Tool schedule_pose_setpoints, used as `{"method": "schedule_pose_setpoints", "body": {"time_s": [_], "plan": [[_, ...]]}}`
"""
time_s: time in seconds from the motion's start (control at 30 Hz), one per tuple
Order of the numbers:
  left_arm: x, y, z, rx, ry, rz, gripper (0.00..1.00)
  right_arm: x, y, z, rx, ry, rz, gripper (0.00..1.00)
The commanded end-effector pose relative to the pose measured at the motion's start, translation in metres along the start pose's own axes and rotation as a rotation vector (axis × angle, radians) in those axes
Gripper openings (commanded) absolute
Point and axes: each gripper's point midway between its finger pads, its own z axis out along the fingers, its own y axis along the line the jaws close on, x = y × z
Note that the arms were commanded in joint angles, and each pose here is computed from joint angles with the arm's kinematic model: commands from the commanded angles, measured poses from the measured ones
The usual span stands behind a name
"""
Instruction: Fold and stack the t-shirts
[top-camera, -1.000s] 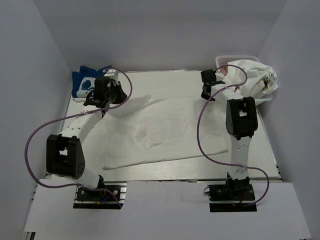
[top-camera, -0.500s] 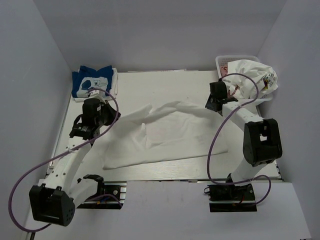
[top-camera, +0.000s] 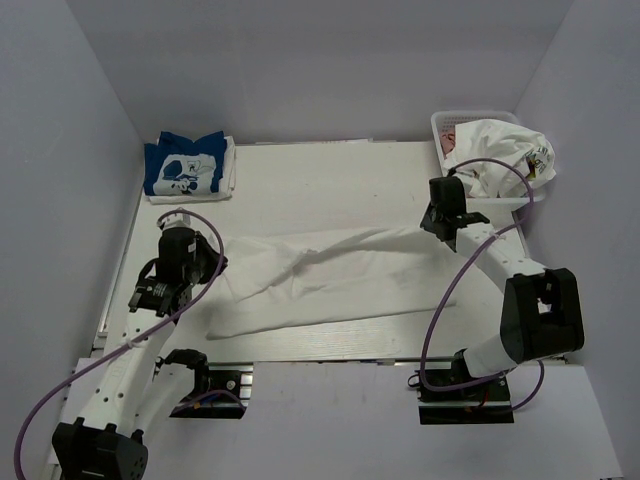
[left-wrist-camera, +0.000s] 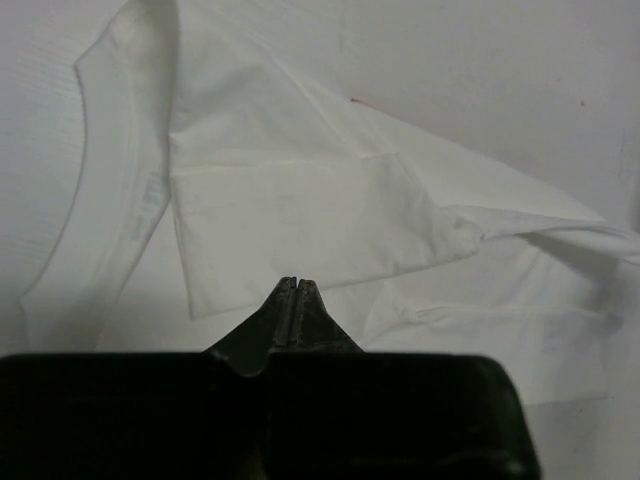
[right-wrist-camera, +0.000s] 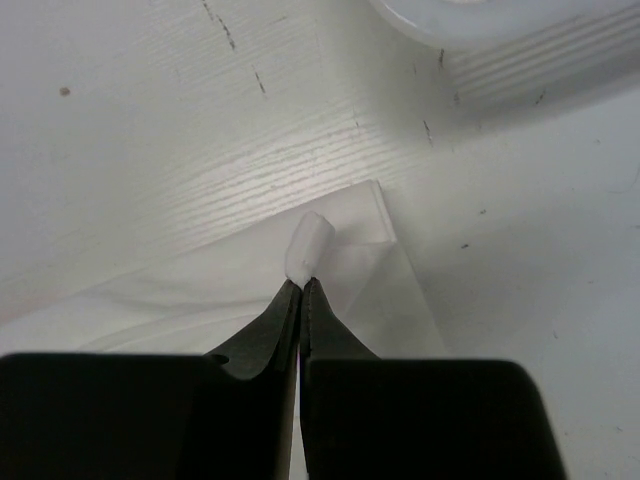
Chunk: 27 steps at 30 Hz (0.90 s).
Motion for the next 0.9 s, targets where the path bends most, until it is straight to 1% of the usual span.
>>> {"method": "schedule_pose_setpoints", "body": {"time_s": [0.0,0.03,0.17,0.2,0.23,0.27,0.3,0.33,0.37,0.4,0.43,0.47,0.5,0.57,0.63,0.73,0.87], "plan": [[0.010,0.014,-0.006,-0.052,0.011,-0.027,0.00,-0.001,-0.015,-0.008,0.041,-0.022,0.008,0.00],[0.016,0.018,-0.005,-0.065,0.027,-0.035,0.00,0.003,-0.016,-0.008,0.037,-0.012,0.008,0.00],[0.024,0.013,-0.001,-0.030,0.062,-0.048,0.00,0.021,-0.019,-0.008,0.029,0.030,0.010,0.00],[0.029,0.014,0.003,-0.040,0.089,-0.048,0.00,0.029,-0.022,-0.009,0.036,0.050,0.007,0.00],[0.031,0.013,0.006,-0.035,0.103,-0.048,0.01,0.033,-0.024,-0.010,0.046,0.061,0.022,0.13],[0.034,0.015,0.008,-0.046,0.116,-0.048,0.08,0.045,-0.030,-0.010,0.062,0.085,0.022,0.23],[0.037,0.015,0.011,-0.051,0.136,-0.048,0.28,0.052,-0.039,-0.011,0.103,0.102,0.020,0.28],[0.042,0.019,0.015,-0.070,0.160,-0.047,0.38,0.056,-0.043,-0.012,0.122,0.112,0.034,0.42],[0.041,0.014,0.016,-0.052,0.167,-0.049,0.48,0.062,-0.047,-0.013,0.136,0.124,0.045,0.52],[0.043,0.014,0.018,-0.053,0.182,-0.049,0.63,0.070,-0.057,-0.017,0.180,0.146,0.051,0.62],[0.046,0.016,0.021,-0.064,0.196,-0.049,0.66,0.073,-0.061,-0.018,0.194,0.154,0.058,0.73],[0.046,0.016,0.021,-0.065,0.197,-0.049,0.68,0.074,-0.064,-0.023,0.198,0.151,0.073,0.77],[0.047,0.016,0.023,-0.068,0.201,-0.049,0.70,0.077,-0.067,-0.025,0.206,0.155,0.072,0.79],[0.048,0.017,0.027,-0.076,0.211,-0.049,0.72,0.072,-0.066,-0.032,0.193,0.132,0.087,0.90],[0.048,0.014,0.032,-0.066,0.215,-0.050,0.72,0.064,-0.059,-0.036,0.152,0.108,0.110,0.90],[0.062,0.018,0.044,-0.073,0.267,-0.063,0.72,0.054,-0.047,-0.037,0.092,0.088,0.136,0.90],[0.078,0.027,0.056,-0.114,0.328,-0.074,0.68,0.054,-0.029,-0.034,0.022,0.127,0.135,0.90]]}}
